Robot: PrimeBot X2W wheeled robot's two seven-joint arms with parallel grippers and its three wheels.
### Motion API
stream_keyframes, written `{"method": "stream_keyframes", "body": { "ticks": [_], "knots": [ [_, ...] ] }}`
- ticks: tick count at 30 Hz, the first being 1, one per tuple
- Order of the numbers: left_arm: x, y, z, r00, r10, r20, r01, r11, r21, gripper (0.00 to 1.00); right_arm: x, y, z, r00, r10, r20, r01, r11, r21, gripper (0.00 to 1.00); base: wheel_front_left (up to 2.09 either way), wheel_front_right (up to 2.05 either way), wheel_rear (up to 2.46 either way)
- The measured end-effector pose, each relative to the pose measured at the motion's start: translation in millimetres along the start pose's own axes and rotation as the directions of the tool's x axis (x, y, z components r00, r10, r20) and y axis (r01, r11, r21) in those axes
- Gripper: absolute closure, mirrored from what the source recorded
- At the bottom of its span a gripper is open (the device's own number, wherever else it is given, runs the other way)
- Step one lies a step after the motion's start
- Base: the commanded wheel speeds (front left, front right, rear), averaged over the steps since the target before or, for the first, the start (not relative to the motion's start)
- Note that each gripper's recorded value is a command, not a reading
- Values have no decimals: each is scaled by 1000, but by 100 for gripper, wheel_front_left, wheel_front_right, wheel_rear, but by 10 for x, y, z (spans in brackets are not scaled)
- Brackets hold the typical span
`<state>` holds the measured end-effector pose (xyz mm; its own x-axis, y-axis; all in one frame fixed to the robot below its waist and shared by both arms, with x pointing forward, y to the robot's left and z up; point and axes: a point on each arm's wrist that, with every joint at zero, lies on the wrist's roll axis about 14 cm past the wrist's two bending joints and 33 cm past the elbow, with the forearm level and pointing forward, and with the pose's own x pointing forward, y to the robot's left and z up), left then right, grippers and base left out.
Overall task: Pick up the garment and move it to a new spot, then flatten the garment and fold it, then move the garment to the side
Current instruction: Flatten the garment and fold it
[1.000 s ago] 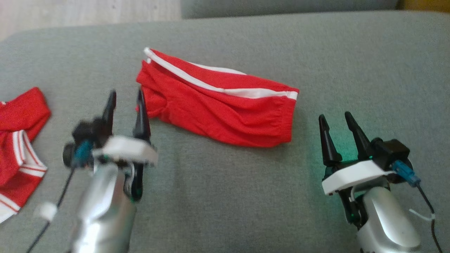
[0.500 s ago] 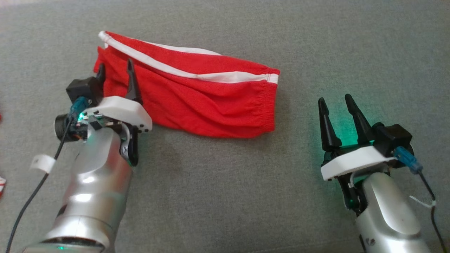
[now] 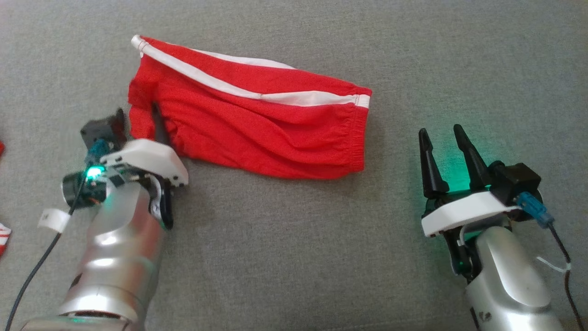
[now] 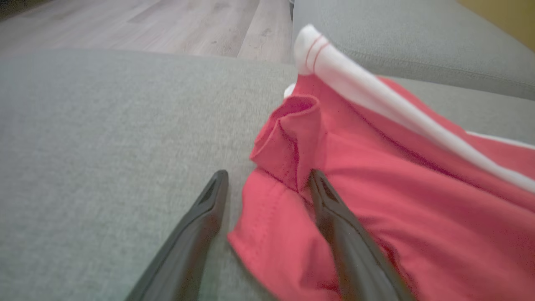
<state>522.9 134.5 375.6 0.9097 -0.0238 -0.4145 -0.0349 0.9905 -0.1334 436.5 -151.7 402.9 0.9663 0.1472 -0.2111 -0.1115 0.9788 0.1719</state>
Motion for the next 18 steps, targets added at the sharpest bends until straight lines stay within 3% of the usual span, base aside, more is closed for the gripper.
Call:
{"method": "stream_keyframes", "body": {
  "ticks": [6, 7, 8, 9, 18],
  "knots": [
    [-38, -80, -184, 996, -64, -67, 62, 998, -33, 0, 38, 57, -7, 1000, 18, -3, -18, 1000, 5, 0, 0, 0, 0],
    [-33, -98, -182, 995, -73, -69, 71, 997, -33, 17, 55, 68, 12, 1000, 22, 2, -22, 1000, 3, 0, 0, 0, 0],
    [-25, -113, -176, 994, -82, -70, 79, 996, -33, 53, 71, 79, 28, 1000, 26, 6, -26, 1000, 2, 0, 0, 0, 0],
    [-21, -133, -170, 993, -89, -71, 87, 996, -34, 100, 83, 87, 42, 1000, 29, 9, -29, 1000, 0, 0, 0, 0, 0],
    [-222, -117, -33, 996, -86, -19, 85, 994, -67, 100, 14, 105, 162, 999, 25, 38, -25, 1000, 9, 0, 0, 0, 0]
  ]
}}
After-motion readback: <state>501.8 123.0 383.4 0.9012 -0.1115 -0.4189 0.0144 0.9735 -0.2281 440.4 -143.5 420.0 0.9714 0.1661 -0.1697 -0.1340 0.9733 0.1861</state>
